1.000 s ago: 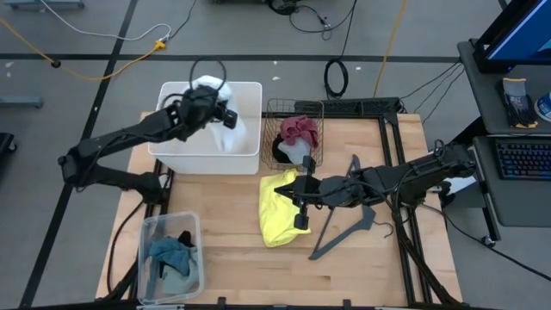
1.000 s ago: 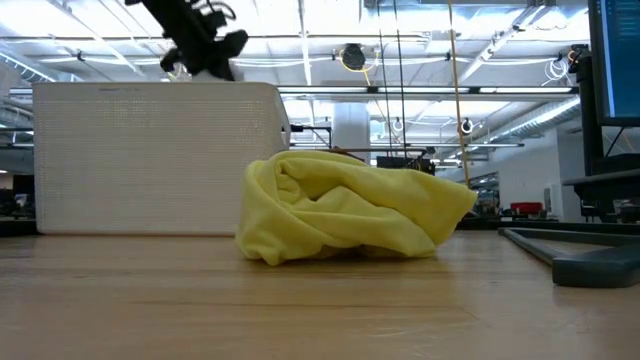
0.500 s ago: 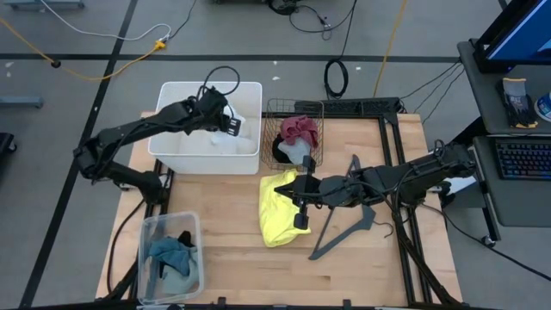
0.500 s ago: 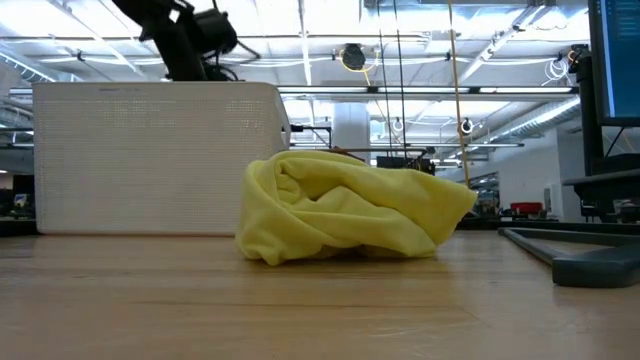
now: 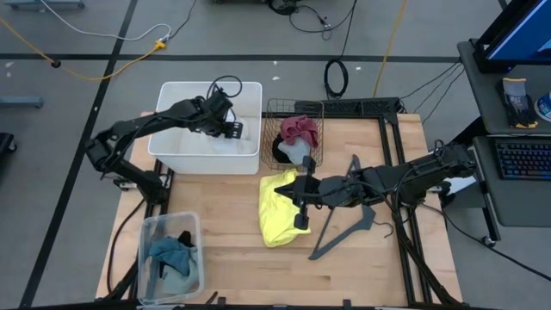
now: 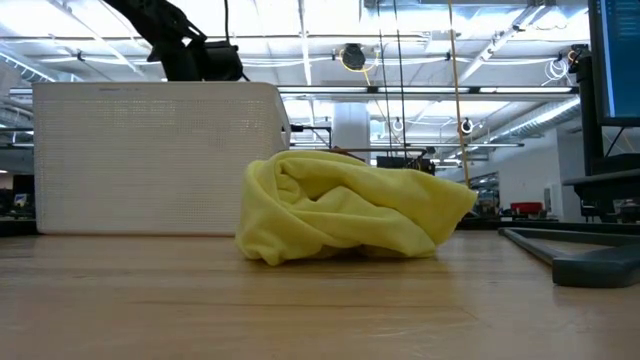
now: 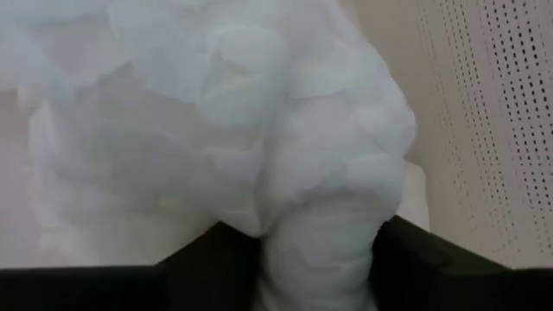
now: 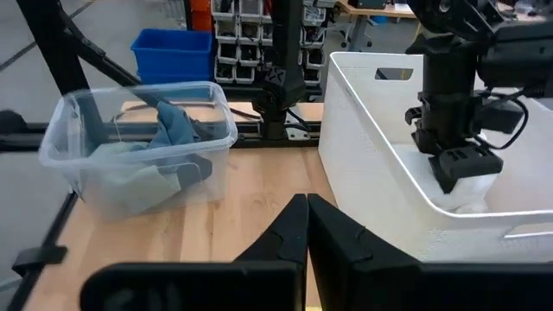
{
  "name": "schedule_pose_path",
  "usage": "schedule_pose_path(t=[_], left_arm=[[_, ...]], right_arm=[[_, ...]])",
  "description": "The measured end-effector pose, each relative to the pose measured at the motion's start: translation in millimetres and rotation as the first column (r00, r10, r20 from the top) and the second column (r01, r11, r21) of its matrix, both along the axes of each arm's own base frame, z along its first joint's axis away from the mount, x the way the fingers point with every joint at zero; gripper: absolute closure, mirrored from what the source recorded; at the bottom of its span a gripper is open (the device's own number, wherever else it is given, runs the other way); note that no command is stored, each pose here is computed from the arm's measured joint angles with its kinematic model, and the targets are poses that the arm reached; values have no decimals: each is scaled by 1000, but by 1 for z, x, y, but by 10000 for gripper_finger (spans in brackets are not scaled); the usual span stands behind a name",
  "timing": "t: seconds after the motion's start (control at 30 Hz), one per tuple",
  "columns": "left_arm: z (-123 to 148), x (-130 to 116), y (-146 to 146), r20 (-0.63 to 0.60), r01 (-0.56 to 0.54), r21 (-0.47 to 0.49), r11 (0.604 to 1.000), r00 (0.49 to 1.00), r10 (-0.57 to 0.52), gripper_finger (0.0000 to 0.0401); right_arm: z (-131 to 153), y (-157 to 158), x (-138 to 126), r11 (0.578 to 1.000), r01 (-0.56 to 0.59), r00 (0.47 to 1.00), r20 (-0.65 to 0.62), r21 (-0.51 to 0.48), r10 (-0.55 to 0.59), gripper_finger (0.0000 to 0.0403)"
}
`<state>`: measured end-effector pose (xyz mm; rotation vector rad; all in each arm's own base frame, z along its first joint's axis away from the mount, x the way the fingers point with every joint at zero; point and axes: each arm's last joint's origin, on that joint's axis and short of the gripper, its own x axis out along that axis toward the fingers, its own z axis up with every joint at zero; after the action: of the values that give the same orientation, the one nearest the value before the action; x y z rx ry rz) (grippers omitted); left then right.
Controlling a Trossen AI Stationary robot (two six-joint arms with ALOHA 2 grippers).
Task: Pick & Place Cloths
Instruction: Put the white shirt into the white bin
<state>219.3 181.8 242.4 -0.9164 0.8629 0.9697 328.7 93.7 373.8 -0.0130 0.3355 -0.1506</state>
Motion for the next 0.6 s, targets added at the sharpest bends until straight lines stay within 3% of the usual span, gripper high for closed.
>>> schedule_pose_path(t=[0.2,0.37,0.6], left_arm=[[3,0,-2,29,9,-14,1000,1000,-9,143],[13,-3,-7,108,52,-39,998,993,-47,102],[45,-16,-19,214,103,73,992,970,-117,74]], right_arm=[[-2,0,-1,994,-38,999,-40,-105,34,403],[-6,-1,-2,997,-25,997,-75,-75,19,400],[-10,-1,-5,996,-41,991,-129,-83,30,360]])
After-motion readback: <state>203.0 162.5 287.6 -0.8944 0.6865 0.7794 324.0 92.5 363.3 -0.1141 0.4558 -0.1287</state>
